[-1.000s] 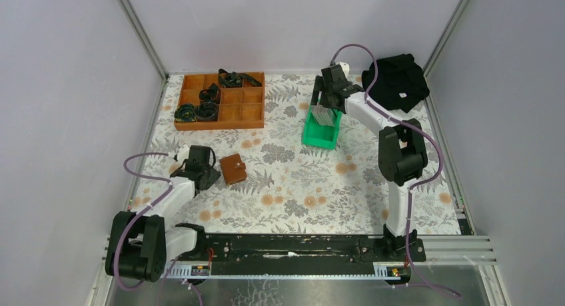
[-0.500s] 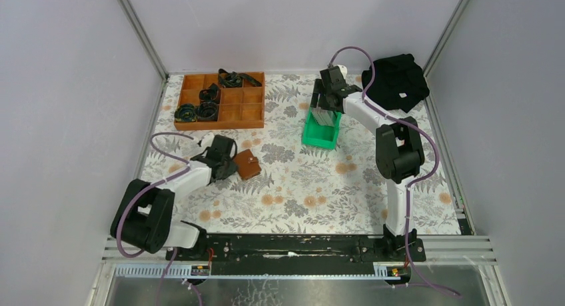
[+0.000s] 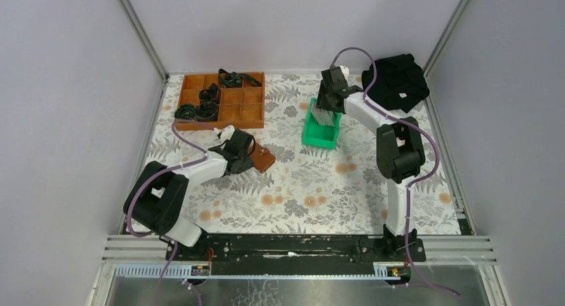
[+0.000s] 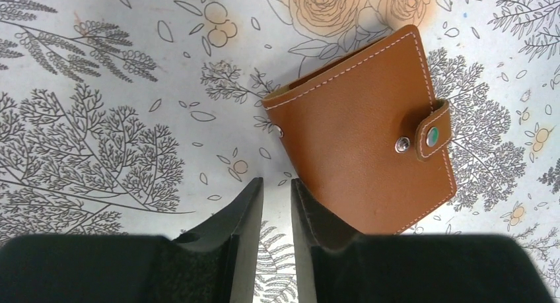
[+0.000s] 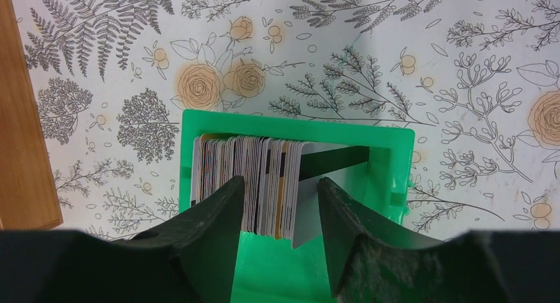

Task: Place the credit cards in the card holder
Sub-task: Move the card holder to the center of the board, then pick up the credit card from the storage box.

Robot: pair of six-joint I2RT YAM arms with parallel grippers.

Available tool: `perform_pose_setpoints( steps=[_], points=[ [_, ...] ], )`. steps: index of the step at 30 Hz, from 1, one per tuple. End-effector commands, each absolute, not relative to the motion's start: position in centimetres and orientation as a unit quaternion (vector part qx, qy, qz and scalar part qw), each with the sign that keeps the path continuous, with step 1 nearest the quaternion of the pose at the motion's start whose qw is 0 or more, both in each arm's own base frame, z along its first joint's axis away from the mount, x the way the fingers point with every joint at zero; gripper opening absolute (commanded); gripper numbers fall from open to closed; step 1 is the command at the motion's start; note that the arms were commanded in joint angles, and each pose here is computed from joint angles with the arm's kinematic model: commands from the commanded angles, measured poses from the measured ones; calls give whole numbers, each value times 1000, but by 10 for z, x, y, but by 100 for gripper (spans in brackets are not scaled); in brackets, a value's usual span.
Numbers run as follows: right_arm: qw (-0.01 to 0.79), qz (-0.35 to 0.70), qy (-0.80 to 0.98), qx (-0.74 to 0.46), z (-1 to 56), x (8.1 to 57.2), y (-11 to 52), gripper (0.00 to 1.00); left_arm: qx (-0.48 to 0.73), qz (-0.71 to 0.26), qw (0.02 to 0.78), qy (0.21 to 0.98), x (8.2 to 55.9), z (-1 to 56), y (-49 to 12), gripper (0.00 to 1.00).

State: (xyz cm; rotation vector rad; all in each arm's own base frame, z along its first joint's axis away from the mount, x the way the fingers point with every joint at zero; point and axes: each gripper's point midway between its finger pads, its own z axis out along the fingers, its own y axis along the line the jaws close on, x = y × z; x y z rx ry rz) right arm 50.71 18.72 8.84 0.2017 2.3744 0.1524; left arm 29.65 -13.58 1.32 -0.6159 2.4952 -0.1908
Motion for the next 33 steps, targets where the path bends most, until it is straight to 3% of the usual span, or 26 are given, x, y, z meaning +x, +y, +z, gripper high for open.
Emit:
perform_pose_setpoints(
  steps=[1,19,33],
  points=[
    [380,78,918,78,109,505,191,51,-222,-65,291,928,307,14,-140,29],
    [389,91,914,72,132,497,191,24,-215,-58,294,929,310,16,-138,30],
    [389,90,914,73,137,488,187,21,-217,-64,296,928,306,18,-138,31]
  ],
)
